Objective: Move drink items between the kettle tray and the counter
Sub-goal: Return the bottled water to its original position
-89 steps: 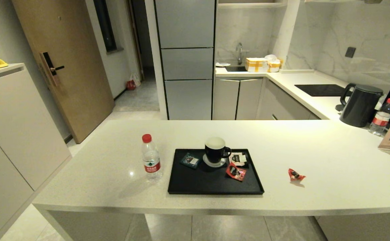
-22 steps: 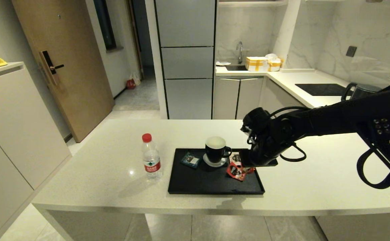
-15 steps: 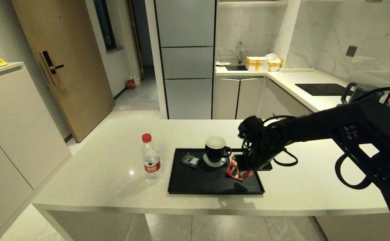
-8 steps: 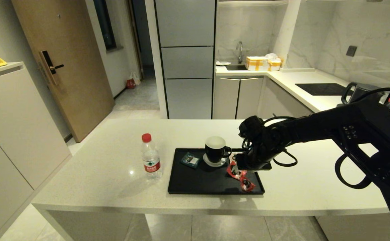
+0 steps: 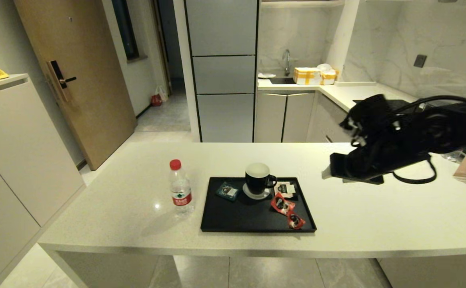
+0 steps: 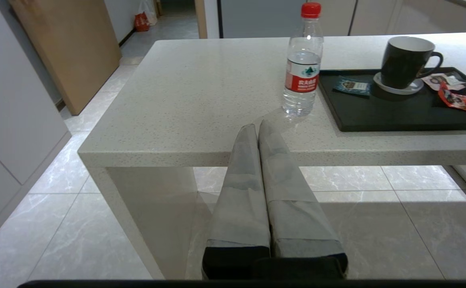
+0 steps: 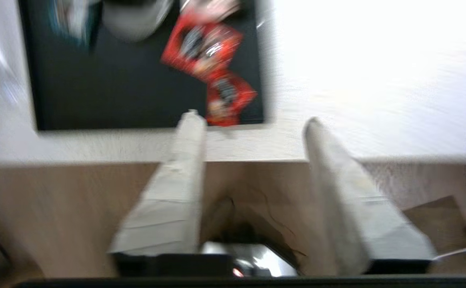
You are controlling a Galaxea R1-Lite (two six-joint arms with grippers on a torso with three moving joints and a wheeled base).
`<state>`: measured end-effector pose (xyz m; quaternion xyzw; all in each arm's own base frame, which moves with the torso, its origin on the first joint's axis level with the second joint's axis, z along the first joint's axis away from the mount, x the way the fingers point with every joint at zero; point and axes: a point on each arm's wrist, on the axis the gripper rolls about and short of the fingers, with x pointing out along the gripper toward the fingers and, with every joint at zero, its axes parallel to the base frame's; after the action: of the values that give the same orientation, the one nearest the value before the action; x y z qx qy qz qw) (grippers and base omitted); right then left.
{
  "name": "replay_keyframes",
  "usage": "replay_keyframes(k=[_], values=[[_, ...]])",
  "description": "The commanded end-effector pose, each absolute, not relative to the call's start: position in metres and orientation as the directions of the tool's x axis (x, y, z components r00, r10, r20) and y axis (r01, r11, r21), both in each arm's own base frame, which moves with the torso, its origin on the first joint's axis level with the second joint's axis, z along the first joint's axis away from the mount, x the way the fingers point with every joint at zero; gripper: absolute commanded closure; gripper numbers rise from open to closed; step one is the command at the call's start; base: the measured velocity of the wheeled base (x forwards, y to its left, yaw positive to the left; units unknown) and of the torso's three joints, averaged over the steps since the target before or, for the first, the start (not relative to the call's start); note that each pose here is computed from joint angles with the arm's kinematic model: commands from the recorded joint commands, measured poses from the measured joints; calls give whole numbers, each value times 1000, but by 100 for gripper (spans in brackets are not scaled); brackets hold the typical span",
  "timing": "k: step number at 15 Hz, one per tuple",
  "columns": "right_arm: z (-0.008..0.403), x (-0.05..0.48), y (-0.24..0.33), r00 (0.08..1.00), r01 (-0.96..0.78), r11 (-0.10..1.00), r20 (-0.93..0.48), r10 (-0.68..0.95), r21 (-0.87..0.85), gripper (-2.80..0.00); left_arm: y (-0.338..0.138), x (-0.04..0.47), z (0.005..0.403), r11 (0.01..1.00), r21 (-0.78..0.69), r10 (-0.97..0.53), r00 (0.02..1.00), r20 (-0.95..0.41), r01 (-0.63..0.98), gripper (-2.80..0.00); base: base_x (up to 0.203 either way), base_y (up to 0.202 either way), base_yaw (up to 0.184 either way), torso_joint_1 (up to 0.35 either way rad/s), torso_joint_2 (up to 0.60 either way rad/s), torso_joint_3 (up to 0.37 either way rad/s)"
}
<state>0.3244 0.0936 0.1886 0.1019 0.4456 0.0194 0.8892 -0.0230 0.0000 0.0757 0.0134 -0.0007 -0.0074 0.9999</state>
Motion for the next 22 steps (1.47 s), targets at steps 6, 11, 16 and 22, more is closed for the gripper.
replay_keyframes(k=[6,11,16,22], values=[[308,83,-5,932,303,901,-295,-211,311,0,0,-23,76,1000,26,-15,1000,0,15,0,0,0,0,0,0,0],[270,-80,-6,945,299,933,75,-319,202,0,0,-23,76,1000,26,-15,1000,0,15,0,0,0,0,0,0,0],[199,-107,-4,949,106,985,282,-142,139,0,0,-23,76,1000,28,-14,1000,1,14,0,0,0,0,0,0,0],[81,-23,-1,999,37,999,34,-37,4,0,0,-23,76,999,29,-14,1000,0,14,0,0,0,0,0,0,0]])
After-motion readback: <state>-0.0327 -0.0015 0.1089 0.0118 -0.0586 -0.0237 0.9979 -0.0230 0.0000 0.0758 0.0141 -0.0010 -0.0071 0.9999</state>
